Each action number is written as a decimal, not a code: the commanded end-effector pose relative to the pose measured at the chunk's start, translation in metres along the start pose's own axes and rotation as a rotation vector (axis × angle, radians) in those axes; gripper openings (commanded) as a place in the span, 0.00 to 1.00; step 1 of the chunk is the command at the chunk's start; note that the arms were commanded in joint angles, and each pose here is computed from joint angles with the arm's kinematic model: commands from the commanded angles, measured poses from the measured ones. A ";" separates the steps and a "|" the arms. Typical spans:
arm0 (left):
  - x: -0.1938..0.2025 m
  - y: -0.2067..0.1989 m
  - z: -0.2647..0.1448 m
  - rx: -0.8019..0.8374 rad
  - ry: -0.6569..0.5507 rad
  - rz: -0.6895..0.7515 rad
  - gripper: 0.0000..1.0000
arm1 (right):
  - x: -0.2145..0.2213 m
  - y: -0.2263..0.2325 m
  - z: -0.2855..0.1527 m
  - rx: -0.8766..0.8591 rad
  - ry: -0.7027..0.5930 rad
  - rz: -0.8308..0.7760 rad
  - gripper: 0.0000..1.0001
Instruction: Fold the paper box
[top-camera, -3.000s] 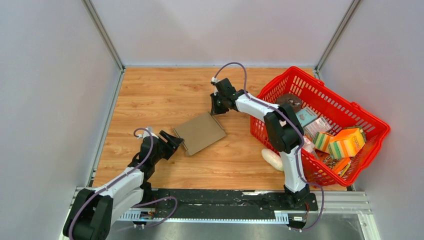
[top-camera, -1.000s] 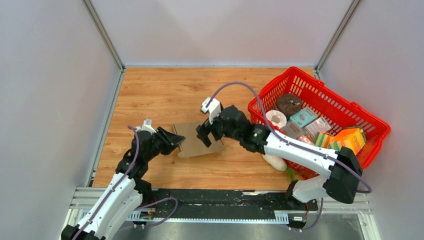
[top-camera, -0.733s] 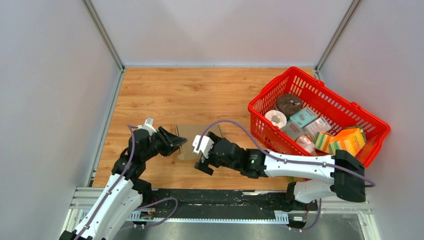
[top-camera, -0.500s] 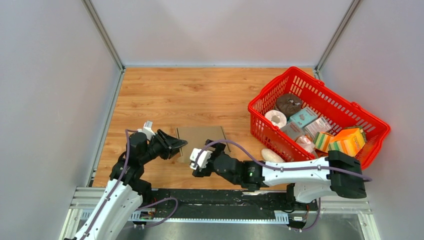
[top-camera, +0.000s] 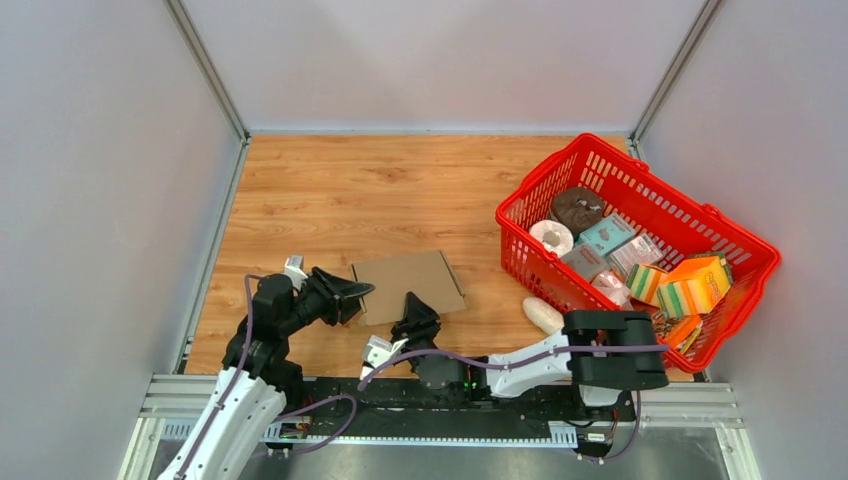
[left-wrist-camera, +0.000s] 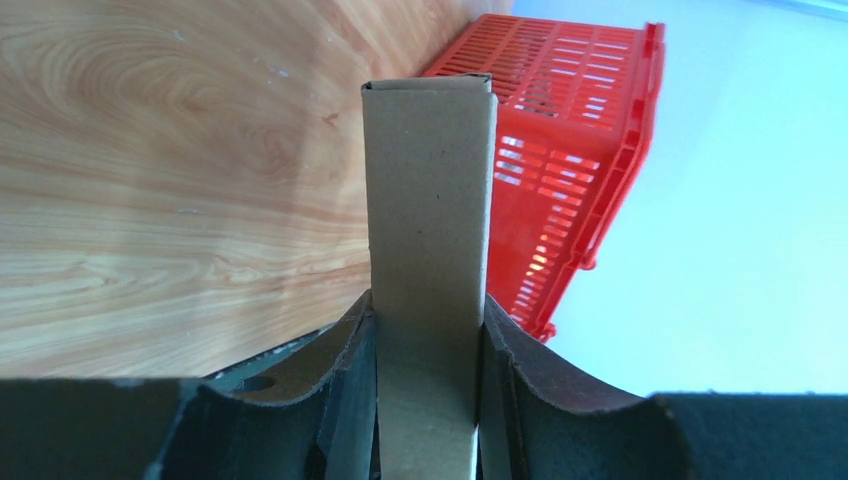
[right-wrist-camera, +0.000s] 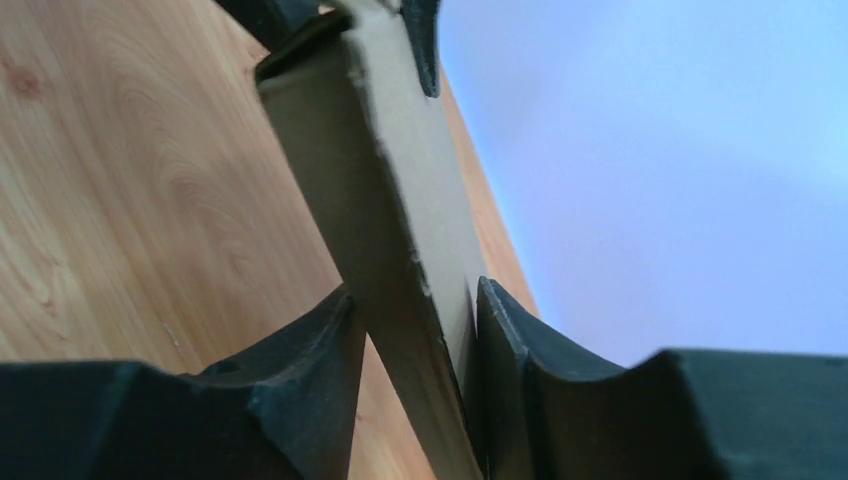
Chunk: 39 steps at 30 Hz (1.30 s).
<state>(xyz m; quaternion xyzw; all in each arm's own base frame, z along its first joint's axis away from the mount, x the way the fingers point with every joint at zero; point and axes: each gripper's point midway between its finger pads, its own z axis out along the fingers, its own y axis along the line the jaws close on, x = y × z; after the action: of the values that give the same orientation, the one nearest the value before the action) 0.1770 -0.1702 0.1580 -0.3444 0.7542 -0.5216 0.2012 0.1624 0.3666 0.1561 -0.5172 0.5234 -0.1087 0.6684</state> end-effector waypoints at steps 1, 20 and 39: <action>0.008 -0.011 -0.004 0.074 0.041 -0.023 0.31 | -0.010 -0.036 -0.004 0.207 -0.004 0.066 0.40; -0.040 -0.055 -0.083 -0.014 -0.361 0.842 0.61 | 0.032 0.022 -0.023 -0.536 0.390 0.459 0.24; -0.020 -0.069 0.012 0.182 -0.152 1.003 0.58 | 0.053 0.012 -0.026 -0.908 0.745 0.775 0.28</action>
<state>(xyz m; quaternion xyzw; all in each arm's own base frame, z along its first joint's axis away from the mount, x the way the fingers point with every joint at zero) 0.1997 -0.1638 0.1932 -0.0023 0.7975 -0.3991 0.4524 0.1767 0.3269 0.1318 -0.4614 0.8376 0.1704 0.2376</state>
